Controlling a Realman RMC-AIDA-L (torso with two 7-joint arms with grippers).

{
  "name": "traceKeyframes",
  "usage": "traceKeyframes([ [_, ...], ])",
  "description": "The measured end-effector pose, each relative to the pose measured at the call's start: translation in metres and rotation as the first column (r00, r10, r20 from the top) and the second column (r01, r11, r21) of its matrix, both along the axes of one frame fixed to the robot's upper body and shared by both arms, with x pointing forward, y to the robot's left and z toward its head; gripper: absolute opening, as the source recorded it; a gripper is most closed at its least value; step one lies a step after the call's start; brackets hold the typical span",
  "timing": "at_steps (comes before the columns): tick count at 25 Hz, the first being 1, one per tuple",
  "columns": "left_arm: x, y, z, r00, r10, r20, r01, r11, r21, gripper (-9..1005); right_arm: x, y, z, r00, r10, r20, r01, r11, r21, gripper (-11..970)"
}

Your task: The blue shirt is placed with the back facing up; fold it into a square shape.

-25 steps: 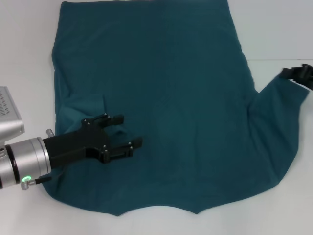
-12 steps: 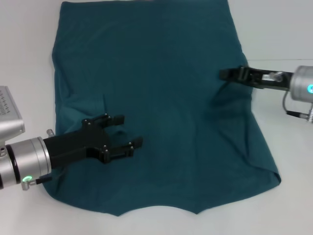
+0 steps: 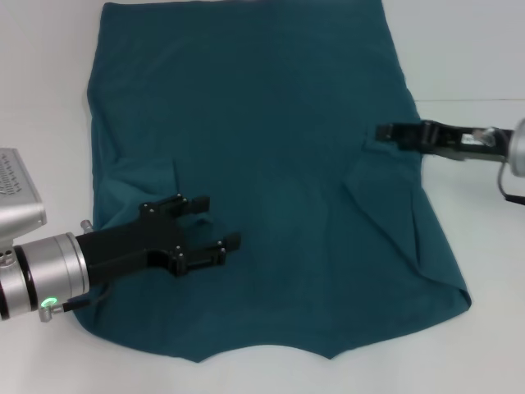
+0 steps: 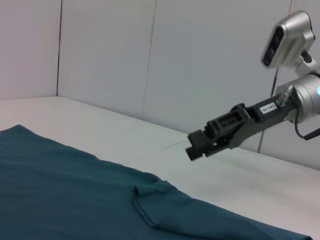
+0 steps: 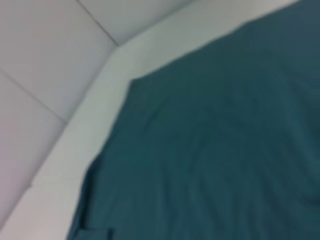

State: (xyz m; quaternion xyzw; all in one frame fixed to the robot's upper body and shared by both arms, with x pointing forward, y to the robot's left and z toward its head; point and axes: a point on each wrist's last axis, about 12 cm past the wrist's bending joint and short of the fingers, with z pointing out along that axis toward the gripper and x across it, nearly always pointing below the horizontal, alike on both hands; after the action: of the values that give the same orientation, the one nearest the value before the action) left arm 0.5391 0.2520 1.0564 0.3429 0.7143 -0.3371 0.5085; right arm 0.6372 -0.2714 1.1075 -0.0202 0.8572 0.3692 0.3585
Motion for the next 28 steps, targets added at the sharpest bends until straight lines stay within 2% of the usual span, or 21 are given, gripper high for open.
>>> traceKeyframes([
  [4,0.0,0.0,0.0,1.0,-0.001,0.0,0.001,1.0,0.001,837,-0.01,-0.016,-0.005,0.997,-0.006,-0.082,0.007,1.0,0.002,538],
  [10,0.001,-0.001,0.0,1.0,-0.002,0.003,0.002,1.0,0.005,837,-0.027,-0.023,-0.017,0.984,0.027,-0.178,-0.024,0.999,0.021,674],
  [17,0.001,-0.001,0.0,1.0,-0.002,0.002,0.002,1.0,0.008,837,-0.043,-0.023,-0.031,0.969,0.036,-0.243,-0.028,0.999,0.036,665],
  [28,0.001,0.0,0.0,1.0,0.001,0.001,-0.001,1.0,0.008,837,-0.051,-0.03,-0.039,0.966,0.008,-0.26,0.001,0.999,0.034,660],
])
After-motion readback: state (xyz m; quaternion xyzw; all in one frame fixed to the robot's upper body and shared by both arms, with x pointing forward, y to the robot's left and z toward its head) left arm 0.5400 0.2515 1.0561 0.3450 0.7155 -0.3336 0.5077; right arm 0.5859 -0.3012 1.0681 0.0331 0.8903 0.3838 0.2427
